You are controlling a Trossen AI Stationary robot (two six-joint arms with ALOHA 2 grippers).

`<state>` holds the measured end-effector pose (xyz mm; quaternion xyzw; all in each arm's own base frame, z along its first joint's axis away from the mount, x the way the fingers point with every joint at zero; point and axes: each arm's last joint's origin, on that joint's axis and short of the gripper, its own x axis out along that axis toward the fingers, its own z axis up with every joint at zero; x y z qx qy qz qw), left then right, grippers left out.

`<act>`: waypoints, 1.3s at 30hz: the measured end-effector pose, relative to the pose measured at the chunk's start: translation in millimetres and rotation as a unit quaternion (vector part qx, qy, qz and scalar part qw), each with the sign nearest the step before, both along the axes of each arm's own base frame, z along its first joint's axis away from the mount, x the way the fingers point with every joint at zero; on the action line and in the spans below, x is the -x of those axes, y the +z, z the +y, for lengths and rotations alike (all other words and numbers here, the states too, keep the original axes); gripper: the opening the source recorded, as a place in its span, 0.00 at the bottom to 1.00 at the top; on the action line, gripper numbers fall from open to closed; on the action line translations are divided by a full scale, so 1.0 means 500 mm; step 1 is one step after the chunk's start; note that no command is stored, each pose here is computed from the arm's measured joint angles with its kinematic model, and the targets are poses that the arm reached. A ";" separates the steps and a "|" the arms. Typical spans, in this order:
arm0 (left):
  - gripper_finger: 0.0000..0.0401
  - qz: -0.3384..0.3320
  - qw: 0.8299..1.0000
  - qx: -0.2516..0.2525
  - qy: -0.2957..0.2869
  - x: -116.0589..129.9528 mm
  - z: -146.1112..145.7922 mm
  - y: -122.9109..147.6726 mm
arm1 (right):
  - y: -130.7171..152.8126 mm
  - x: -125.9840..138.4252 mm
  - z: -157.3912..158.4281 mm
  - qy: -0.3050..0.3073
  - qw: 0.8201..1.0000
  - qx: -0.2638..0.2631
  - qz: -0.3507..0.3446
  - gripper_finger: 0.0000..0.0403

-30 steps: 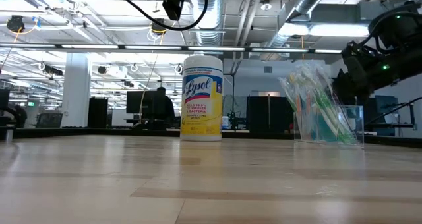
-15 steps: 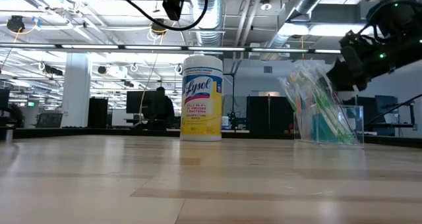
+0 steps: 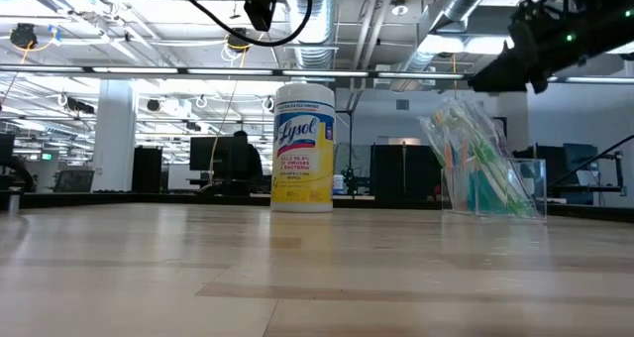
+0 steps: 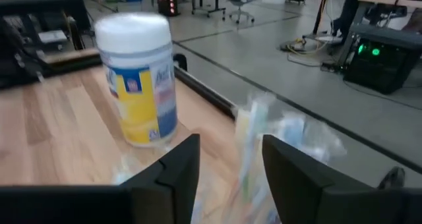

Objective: Pick & Place toothbrushing station
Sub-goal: Return to Home Position

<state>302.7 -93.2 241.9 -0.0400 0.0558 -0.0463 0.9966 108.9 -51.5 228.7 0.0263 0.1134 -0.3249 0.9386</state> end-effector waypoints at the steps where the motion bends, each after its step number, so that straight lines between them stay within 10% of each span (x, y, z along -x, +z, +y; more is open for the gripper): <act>1: 0.26 0.000 1.000 0.000 0.000 0.000 0.000 0.000 | 0.007 0.000 0.001 0.002 1.000 -0.001 -0.005 0.38; 16: 0.26 -0.025 0.999 -0.019 0.005 0.020 0.007 0.024 | 0.047 0.038 0.074 0.182 0.980 -0.010 -0.082 0.16; 23: 0.27 -0.051 0.998 -0.016 0.034 0.119 0.042 0.031 | 0.039 0.091 0.103 0.272 0.953 -0.017 -0.133 0.01; 39: 0.26 -0.152 0.986 0.001 0.061 0.333 0.118 -0.027 | 0.010 0.071 0.132 0.344 0.926 -0.081 -0.131 0.00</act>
